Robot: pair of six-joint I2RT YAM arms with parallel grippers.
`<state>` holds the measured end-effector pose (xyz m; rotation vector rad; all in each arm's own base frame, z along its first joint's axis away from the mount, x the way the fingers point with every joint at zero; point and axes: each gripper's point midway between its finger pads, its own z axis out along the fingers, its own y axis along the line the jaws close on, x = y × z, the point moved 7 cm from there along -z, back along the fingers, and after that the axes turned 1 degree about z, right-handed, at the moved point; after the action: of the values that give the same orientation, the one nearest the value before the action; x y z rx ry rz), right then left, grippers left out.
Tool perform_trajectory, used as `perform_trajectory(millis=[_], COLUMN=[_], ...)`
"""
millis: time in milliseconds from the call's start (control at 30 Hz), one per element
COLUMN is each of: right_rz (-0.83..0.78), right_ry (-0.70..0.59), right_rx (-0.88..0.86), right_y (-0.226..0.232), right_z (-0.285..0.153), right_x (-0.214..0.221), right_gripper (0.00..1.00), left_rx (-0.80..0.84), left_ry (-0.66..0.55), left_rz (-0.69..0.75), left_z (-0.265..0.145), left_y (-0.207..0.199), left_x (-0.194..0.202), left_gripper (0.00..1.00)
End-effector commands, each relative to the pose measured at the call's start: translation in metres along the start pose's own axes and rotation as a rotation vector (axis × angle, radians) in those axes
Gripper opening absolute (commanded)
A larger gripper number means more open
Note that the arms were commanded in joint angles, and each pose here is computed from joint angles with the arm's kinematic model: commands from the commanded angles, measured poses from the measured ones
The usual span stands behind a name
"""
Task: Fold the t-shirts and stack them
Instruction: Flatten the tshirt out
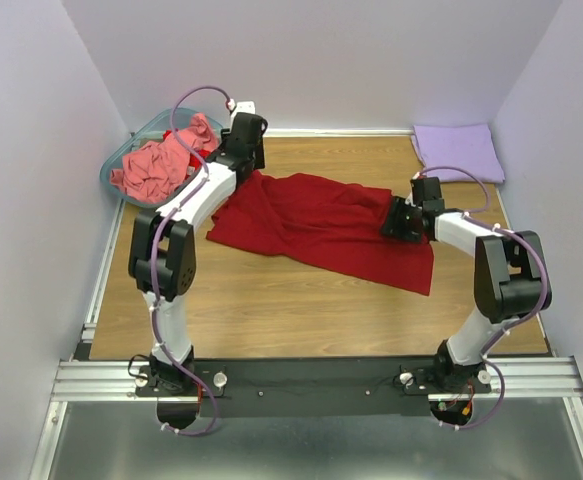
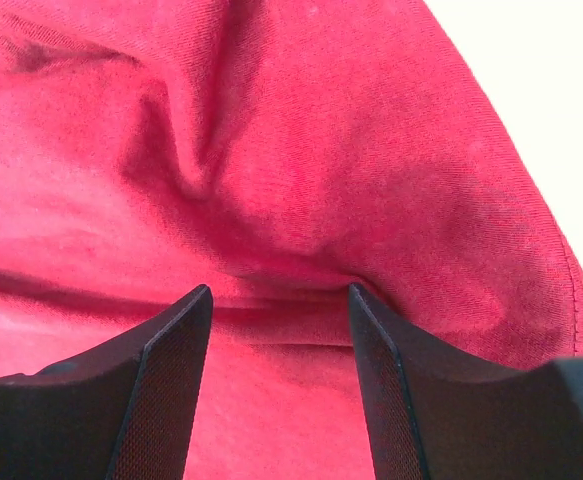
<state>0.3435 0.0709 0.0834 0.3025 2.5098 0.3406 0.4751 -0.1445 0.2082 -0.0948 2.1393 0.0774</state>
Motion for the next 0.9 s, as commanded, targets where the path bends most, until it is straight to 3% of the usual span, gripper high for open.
perform_trajectory(millis=[0,133,333,467,533,667,867], right_rz=[-0.069,-0.301,-0.671,-0.875,-0.939,-1.065,-1.156], right_ry=[-0.017,-0.073,-0.078,-0.052,-0.082,-0.092,-0.076], right_rx=[-0.043,-0.169,-0.361,-0.444,-0.490,-0.545,-0.518], right_y=[0.012,0.068,0.178,0.238,0.266,0.308,0.333], right_z=[-0.015,-0.038,-0.050,-0.038,-0.038,-0.030,0.006], right_x=[-0.006,-0.002,0.042,0.080,0.080,0.106,0.132], right_gripper=[0.64,0.66,0.71,0.72,0.72,0.70,0.62], left_rx=[0.077,0.066,-0.041,-0.097,-0.095,-0.112,-0.130], left_ry=[-0.115,-0.187,-0.164,-0.141,-0.142,-0.120,-0.163], left_rz=[-0.044,-0.115,-0.170,-0.178,-0.186,-0.186,-0.288], left_z=[-0.035,-0.085,-0.126,-0.138,-0.142,-0.145,-0.142], left_y=[0.003,0.032,0.091,0.116,0.123,0.130,0.147], left_x=[-0.027,-0.031,0.011,0.052,0.069,0.092,0.077], left_gripper=[0.63,0.72,0.73,0.81,0.89,0.89,0.88])
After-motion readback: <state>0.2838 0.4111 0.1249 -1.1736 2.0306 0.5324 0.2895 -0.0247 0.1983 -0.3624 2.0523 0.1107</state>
